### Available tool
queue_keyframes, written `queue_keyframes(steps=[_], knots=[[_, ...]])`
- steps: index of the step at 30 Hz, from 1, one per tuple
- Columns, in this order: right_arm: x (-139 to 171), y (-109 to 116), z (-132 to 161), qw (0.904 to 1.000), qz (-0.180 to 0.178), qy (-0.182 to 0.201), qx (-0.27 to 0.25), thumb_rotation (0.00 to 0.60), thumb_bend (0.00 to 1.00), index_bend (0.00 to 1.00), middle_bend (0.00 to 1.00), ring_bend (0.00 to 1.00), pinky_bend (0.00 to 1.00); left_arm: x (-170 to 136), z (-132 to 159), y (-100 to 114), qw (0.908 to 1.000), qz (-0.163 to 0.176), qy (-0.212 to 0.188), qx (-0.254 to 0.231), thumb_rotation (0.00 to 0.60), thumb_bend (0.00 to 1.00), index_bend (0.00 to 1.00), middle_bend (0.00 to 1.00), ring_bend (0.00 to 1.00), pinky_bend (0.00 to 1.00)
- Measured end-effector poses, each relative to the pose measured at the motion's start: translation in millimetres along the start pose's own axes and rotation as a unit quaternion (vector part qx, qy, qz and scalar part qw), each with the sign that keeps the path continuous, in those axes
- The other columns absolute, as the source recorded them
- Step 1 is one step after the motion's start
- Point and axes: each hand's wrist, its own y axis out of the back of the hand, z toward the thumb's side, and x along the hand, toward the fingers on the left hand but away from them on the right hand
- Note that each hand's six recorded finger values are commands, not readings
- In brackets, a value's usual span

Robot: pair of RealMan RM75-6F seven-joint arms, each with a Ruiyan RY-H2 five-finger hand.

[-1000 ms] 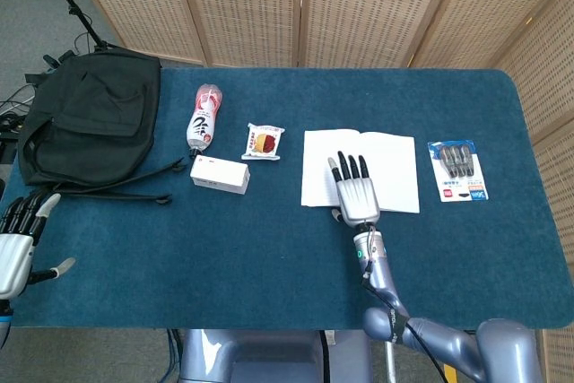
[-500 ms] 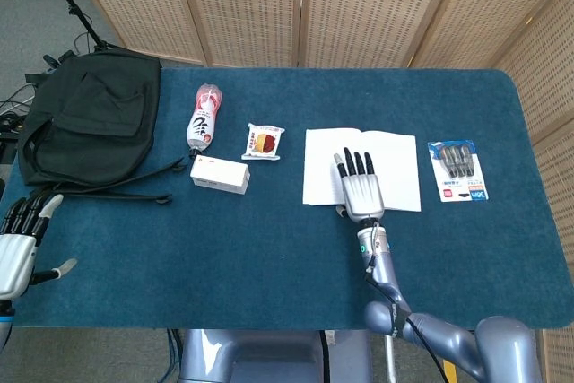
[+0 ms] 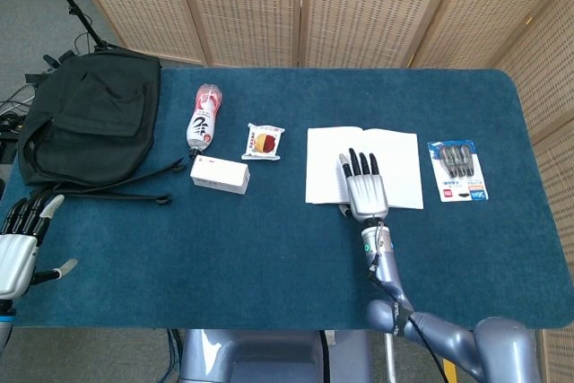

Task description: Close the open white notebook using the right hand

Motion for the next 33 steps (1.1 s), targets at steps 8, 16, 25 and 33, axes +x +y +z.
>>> queue_keyframes(steps=[8,16,25,33], knots=[[1.7,-4.5,-10.6,0.9993,-0.012,-0.015,-0.033,0.600,0.47,0.00,0.00,0.00,0.00,-0.7,0.5,0.9,1.0000,0.002,-0.001,-0.002,0.553,0.06,0.00,0.00,0.00,0.00],[7.7,-1.0,-28.6,0.9951,-0.046,-0.044,-0.075,0.600,0.59,0.00,0.00,0.00,0.00,-1.0,3.6,0.1,1.0000,0.003,-0.006,-0.002,0.553,0.06,0.00,0.00,0.00,0.00],[16.7,4.7,-46.2,0.9851,-0.071,-0.080,-0.134,0.600,0.59,0.00,0.00,0.00,0.00,-1.5,5.5,-1.3,1.0000,0.002,-0.009,0.000,0.553,0.06,0.00,0.00,0.00,0.00],[23.7,21.3,-49.1,0.9784,-0.102,-0.082,-0.159,0.600,0.59,0.00,0.00,0.00,0.00,-1.3,6.0,-1.7,1.0000,0.003,-0.009,0.001,0.552,0.06,0.00,0.00,0.00,0.00]])
